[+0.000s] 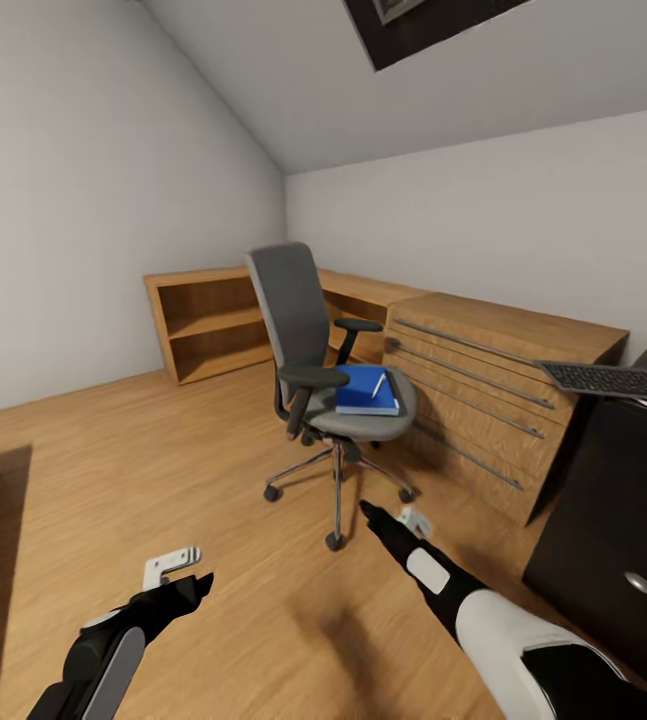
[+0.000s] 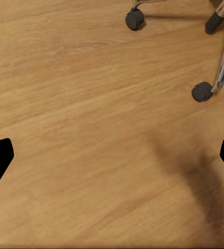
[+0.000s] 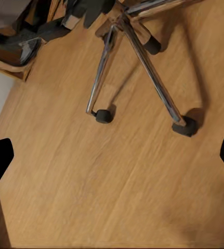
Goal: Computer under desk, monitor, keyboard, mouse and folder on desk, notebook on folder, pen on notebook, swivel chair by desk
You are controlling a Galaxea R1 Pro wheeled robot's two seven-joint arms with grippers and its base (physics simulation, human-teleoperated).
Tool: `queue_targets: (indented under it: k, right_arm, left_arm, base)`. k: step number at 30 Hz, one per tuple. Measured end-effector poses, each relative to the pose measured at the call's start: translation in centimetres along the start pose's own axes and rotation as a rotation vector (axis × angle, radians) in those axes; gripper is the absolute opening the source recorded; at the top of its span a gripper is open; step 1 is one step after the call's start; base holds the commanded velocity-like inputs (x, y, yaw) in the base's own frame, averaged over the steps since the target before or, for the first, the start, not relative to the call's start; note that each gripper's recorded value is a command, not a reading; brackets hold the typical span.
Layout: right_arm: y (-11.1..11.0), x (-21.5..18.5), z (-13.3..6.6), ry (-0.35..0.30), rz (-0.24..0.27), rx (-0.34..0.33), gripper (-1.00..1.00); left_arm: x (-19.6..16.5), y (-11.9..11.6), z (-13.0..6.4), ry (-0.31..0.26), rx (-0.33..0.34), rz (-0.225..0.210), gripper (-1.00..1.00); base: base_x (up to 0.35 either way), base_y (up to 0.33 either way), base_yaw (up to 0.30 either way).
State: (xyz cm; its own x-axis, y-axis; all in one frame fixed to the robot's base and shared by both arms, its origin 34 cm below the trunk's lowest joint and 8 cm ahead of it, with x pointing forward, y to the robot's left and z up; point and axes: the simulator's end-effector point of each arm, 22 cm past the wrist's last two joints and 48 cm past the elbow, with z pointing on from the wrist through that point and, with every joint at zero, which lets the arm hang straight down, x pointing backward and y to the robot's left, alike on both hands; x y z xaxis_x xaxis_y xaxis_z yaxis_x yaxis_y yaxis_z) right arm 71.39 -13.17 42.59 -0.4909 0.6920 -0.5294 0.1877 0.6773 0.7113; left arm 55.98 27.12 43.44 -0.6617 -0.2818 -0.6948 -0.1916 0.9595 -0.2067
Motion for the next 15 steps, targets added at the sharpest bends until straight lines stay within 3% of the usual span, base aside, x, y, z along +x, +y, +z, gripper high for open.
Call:
queue_targets:
  k: [4, 9, 12, 15]
  right_arm:
    - [-2.9, 1.3, -0.7, -0.026, -0.064, 0.052, 1.00]
    - [-8.4, 5.1, -3.8, -0.072, -0.257, 0.124, 1.00]
    - [-11.0, 7.7, -6.0, -0.059, -0.314, 0.155, 1.00]
    - [-12.3, 8.8, -7.4, -0.056, -0.342, 0.184, 1.00]
  left_arm:
    - [0.1, -0.3, 0.0, 0.001, 0.007, 0.001, 1.00]
    - [3.5, -0.2, 1.1, 0.066, -0.004, 0.016, 1.00]
    - [5.5, 0.6, 1.8, 0.101, -0.029, 0.012, 1.00]
    - [7.2, 0.3, 2.0, 0.130, -0.034, 0.042, 1.00]
  base:
    - [-0.046, 0.000, 0.000]
    - [-0.007, 0.000, 0.000]
    - [-0.002, 0.000, 0.000]
    - [0.000, 0.000, 0.000]
